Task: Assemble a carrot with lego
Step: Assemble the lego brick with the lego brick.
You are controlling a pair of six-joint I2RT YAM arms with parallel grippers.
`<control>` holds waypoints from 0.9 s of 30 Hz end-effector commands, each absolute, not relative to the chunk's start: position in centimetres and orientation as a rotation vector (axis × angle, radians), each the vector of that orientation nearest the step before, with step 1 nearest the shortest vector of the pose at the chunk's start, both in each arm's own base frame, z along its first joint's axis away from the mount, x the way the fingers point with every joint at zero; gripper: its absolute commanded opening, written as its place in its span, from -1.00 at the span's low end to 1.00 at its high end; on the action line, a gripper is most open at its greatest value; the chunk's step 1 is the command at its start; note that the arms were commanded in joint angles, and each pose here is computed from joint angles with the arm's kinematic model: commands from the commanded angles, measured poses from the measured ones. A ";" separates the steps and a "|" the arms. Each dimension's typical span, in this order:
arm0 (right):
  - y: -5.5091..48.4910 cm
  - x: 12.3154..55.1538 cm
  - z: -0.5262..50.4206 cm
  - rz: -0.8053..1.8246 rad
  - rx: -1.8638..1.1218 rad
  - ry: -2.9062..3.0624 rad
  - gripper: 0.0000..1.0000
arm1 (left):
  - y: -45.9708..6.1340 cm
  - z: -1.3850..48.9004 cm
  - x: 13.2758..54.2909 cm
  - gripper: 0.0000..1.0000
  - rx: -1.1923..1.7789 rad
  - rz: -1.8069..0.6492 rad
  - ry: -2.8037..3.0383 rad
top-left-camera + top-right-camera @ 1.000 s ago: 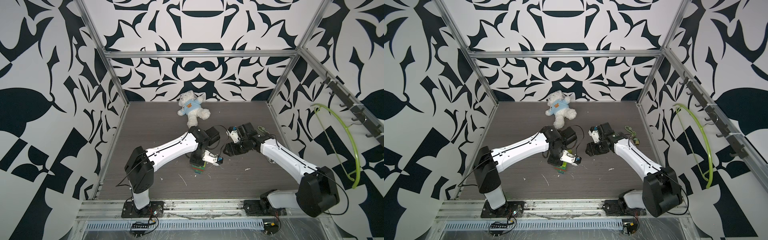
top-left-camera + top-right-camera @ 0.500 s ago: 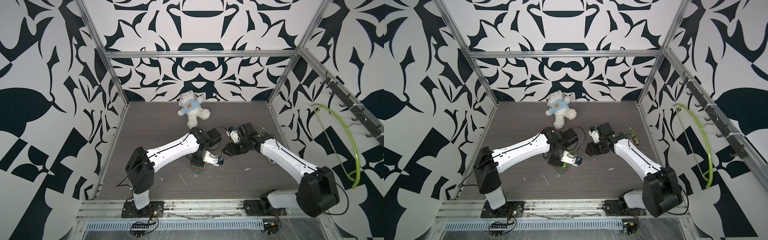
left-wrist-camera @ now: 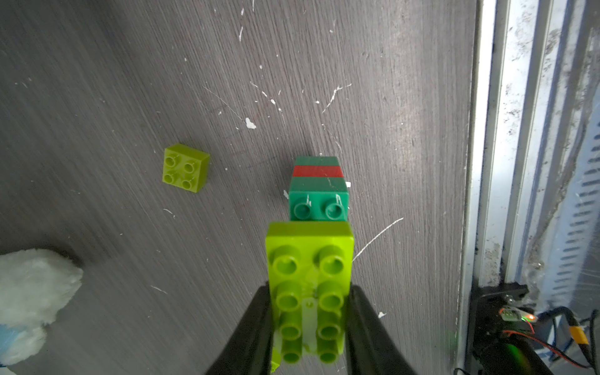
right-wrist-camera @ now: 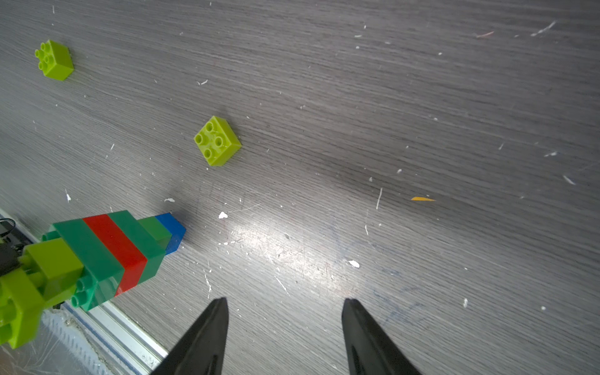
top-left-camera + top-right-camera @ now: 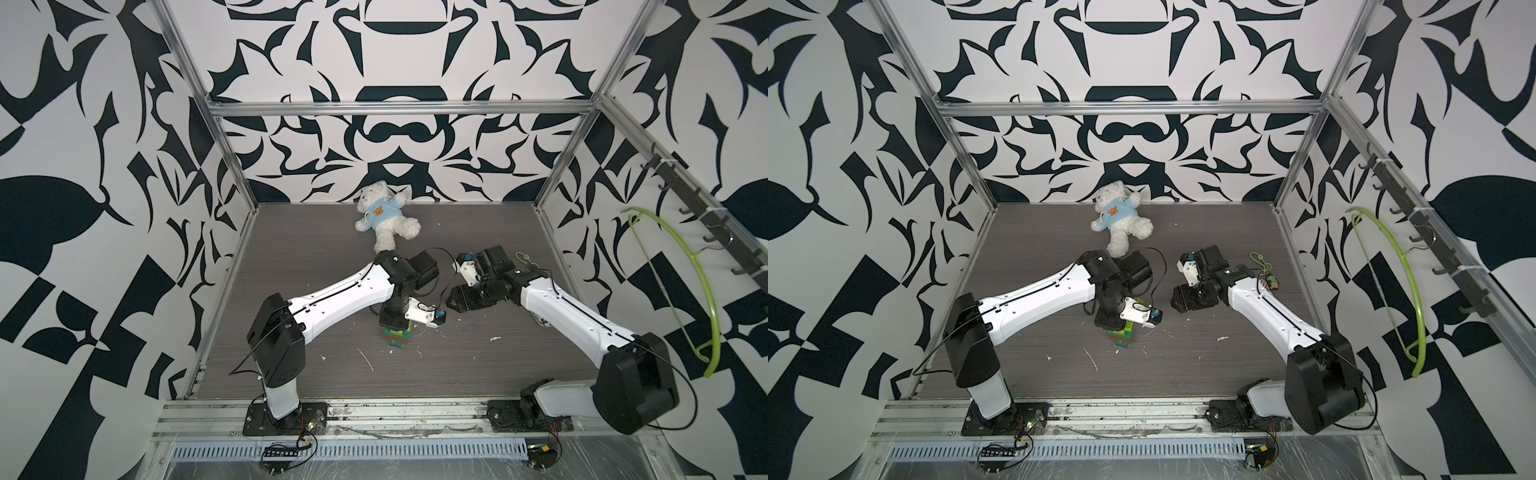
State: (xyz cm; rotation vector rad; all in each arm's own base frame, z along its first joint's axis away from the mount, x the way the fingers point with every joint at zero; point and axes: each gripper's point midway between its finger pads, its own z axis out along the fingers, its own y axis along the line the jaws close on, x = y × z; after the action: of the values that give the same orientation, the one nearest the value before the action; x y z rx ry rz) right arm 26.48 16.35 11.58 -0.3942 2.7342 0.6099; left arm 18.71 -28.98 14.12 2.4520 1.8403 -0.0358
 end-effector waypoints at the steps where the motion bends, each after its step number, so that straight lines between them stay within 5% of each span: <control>1: 16.5 26.4 11.7 0.614 -0.413 2.727 0.22 | -28.3 14.5 17.6 -0.67 2.481 -0.097 1.860; 27: 16.6 26.4 11.6 0.619 -0.416 2.729 0.22 | -25.9 10.3 17.8 -0.69 2.637 -0.018 1.908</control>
State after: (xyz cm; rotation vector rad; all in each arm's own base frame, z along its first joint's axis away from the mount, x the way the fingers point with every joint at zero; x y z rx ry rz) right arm 26.47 16.36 11.58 -0.3947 2.7342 0.6100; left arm 18.88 -28.39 13.35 2.4891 1.8371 -0.0468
